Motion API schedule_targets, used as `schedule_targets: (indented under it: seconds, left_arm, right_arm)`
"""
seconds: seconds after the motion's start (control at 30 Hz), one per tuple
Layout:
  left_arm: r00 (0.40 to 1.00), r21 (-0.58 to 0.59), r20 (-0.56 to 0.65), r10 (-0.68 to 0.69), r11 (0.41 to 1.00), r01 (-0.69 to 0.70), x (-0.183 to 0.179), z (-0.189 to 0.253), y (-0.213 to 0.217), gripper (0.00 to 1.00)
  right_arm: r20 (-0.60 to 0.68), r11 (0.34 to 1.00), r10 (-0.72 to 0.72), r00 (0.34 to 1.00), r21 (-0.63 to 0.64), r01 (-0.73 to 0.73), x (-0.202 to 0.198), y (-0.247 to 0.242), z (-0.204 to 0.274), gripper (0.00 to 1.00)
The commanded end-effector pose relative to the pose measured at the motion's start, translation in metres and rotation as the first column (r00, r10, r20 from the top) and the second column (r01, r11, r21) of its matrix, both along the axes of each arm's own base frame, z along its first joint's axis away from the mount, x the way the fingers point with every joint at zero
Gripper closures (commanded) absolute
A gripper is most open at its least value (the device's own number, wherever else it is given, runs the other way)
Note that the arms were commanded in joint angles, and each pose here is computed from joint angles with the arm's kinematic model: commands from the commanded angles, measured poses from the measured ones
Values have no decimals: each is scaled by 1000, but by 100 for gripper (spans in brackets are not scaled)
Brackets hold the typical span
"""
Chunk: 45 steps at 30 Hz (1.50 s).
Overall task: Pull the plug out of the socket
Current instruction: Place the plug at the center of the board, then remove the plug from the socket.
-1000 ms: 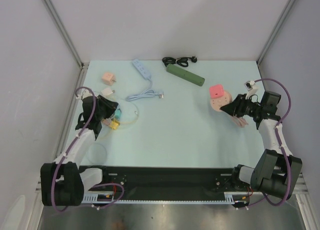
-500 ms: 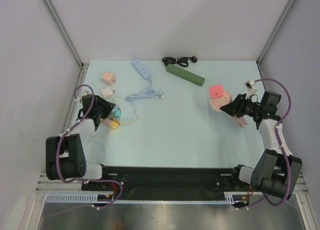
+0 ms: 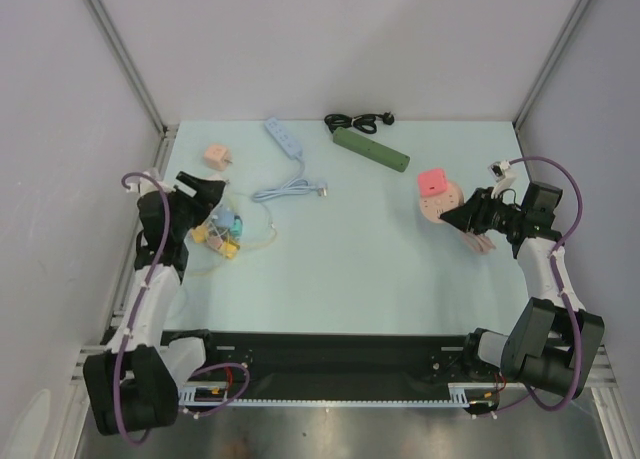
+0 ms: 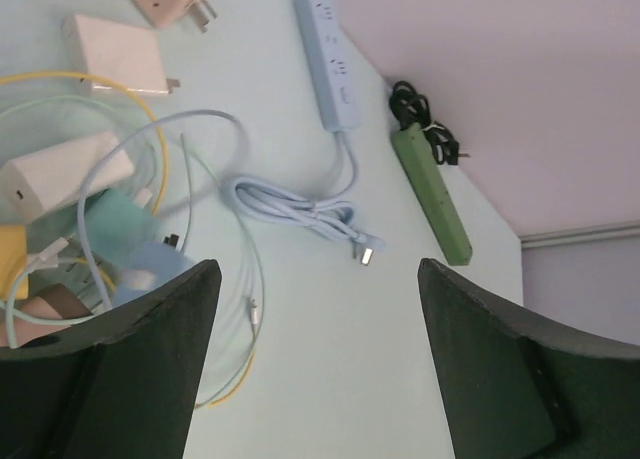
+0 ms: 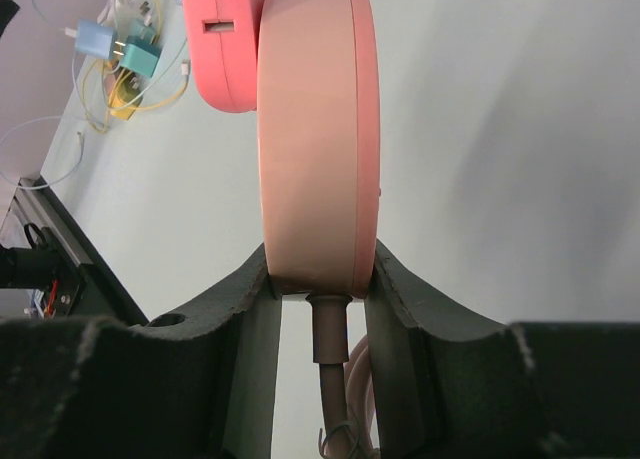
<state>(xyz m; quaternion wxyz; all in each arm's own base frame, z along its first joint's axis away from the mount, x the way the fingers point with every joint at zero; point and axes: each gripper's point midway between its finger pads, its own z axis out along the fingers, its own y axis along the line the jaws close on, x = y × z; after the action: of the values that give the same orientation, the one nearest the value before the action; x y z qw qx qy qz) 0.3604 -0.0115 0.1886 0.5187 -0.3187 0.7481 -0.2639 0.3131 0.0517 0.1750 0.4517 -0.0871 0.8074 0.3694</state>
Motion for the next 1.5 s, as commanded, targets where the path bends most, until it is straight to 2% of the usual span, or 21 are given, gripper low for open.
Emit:
schedule_targets:
  seconds: [0.0, 0.2, 0.3, 0.37, 0.43, 0.5, 0.67, 0.7, 0.73, 0.87, 0.93, 0.97, 1.03, 1.07, 1.1, 1.13, 1.27, 1.37, 1.47]
  left_arm:
    - [998, 25, 39, -46, 999, 45, -17, 7, -6, 15]
    - [993, 10, 101, -67, 998, 67, -39, 15, -15, 15]
    - [970, -36, 179, -163, 984, 172, -44, 28, -38, 14]
    - [943, -62, 192, -273, 955, 289, -49, 27, -63, 13]
    - [899, -37, 212, -383, 916, 399, -51, 37, -95, 10]
    - [839, -34, 214, -500, 855, 518, -61, 39, -139, 9]
    - [726, 10, 273, -631, 757, 654, -69, 67, -211, 5]
    - [690, 25, 251, -679, 717, 697, -74, 61, -233, 3]
    - [666, 49, 276, -693, 702, 710, -73, 77, -244, 2]
    - [573, 140, 264, -776, 618, 773, -69, 86, -286, 0]
    - [472, 237, 295, -831, 542, 806, -72, 105, -307, 0]
    - [454, 257, 266, -850, 517, 817, -67, 96, -315, 0]
    - [355, 371, 260, -898, 432, 822, -68, 104, -329, 0]
    - [329, 400, 237, -914, 401, 825, -66, 97, -335, 0]
    - [285, 465, 228, -931, 361, 808, -66, 96, -339, 0]
    - [210, 502, 237, -949, 304, 810, -74, 101, -344, 0]
    - [29, 666, 215, -976, 168, 726, -85, 95, -357, 0]
    - [-53, 724, 170, -984, 88, 684, -91, 85, -363, 0]
    - [-108, 753, 138, -984, 34, 657, -97, 78, -372, 0]
  right_arm:
    - [100, 999, 45, 994, -6, -44, 1, 4, 26, 100]
    - [99, 999, 45, 994, -16, -43, 2, 2, 23, 100]
    - [106, 998, 61, 993, -18, -59, 0, 4, 24, 100]
    - [112, 996, 92, 990, -5, -92, -4, 8, 26, 100]
    - [132, 992, 128, 983, -8, -128, -7, 12, 28, 100]
    - [127, 989, 145, 981, -4, -146, -9, 15, 28, 100]
    - [127, 985, 175, 976, -10, -175, -12, 19, 24, 100]
    - [127, 983, 181, 975, -10, -182, -13, 20, 23, 100]
    - [128, 981, 192, 973, -4, -193, -14, 21, 24, 100]
    - [145, 968, 248, 958, -2, -251, -21, 29, 27, 100]
    - [151, 960, 278, 949, -1, -281, -24, 33, 27, 100]
    - [142, 955, 291, 946, 14, -296, -28, 36, 28, 100]
    - [165, 944, 326, 931, -5, -330, -31, 42, 29, 100]
    - [159, 940, 338, 928, -2, -342, -34, 45, 28, 100]
    - [170, 935, 351, 921, -11, -355, -34, 47, 29, 100]
    - [175, 925, 375, 910, -11, -379, -37, 52, 29, 100]
    - [184, 888, 455, 871, -32, -458, -49, 70, 30, 100]
    - [200, 865, 500, 843, -60, -499, -55, 79, 32, 100]
    - [206, 852, 522, 828, -75, -519, -59, 84, 32, 100]
